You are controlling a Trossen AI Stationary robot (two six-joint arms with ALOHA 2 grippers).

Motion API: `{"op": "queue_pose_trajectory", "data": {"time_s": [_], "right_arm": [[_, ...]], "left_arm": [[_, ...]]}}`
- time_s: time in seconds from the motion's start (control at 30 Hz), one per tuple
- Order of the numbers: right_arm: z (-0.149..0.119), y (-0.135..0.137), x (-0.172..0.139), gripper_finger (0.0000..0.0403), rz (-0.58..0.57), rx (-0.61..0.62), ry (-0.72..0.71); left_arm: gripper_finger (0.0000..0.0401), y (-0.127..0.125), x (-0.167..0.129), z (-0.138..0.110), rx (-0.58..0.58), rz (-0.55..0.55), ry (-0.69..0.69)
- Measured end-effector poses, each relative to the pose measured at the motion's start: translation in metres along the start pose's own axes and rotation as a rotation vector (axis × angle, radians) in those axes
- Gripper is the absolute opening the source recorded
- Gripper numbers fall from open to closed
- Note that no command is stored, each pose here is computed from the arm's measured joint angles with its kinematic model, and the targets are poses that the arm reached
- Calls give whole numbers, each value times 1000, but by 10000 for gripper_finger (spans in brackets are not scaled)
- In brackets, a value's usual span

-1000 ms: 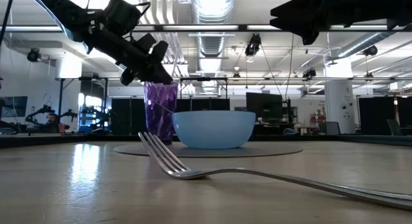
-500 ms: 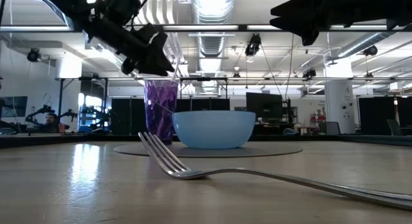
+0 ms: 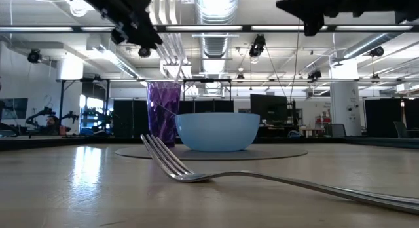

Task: Pick & Place Utensil
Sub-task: Put the silver fork into the blue bowl on the gray mat

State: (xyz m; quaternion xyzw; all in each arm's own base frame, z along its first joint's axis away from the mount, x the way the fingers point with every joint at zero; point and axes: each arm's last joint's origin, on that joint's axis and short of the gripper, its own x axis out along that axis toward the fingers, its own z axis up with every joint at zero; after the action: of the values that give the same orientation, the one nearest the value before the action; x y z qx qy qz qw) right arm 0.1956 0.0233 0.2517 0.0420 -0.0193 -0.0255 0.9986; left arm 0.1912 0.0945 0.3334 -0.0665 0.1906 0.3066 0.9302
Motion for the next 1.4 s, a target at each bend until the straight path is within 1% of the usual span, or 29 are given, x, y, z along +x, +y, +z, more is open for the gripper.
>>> {"op": "queue_pose_trajectory", "data": {"time_s": [0.17,0.27,0.37,0.47,0.57,0.67,0.77,0.8,0.9,1.0,1.13,1.23,1.4], "right_arm": [[21,5,4,178,13,-26,-49],[37,6,7,178,-11,-55,-16],[53,5,9,178,-99,-67,79],[66,5,13,178,-190,-11,153],[74,7,22,178,-217,33,187],[76,10,36,178,-222,59,217],[78,18,52,178,-190,53,279],[81,20,57,178,-179,49,300],[81,28,70,178,-178,14,425],[79,38,83,178,-184,-2,554],[76,58,101,178,-157,-11,678],[72,78,115,178,-106,4,747],[66,110,137,178,-58,16,810]], "left_arm": [[172,-1,-23,0,59,-75,0],[172,-2,-34,-5,105,-126,12],[172,-4,-41,-6,162,-193,13],[172,-6,-45,-7,230,-253,-3],[172,-8,-45,-7,282,-304,-8],[172,-12,-44,-14,242,-416,28],[172,-18,-43,-21,235,-530,58],[172,-19,-42,-24,222,-541,68],[172,-20,-40,-30,181,-548,99],[172,-23,-40,-37,174,-564,130],[172,-29,-43,-41,151,-598,149],[172,-36,-48,-42,145,-667,161],[172,-47,-56,-44,172,-744,165]]}}
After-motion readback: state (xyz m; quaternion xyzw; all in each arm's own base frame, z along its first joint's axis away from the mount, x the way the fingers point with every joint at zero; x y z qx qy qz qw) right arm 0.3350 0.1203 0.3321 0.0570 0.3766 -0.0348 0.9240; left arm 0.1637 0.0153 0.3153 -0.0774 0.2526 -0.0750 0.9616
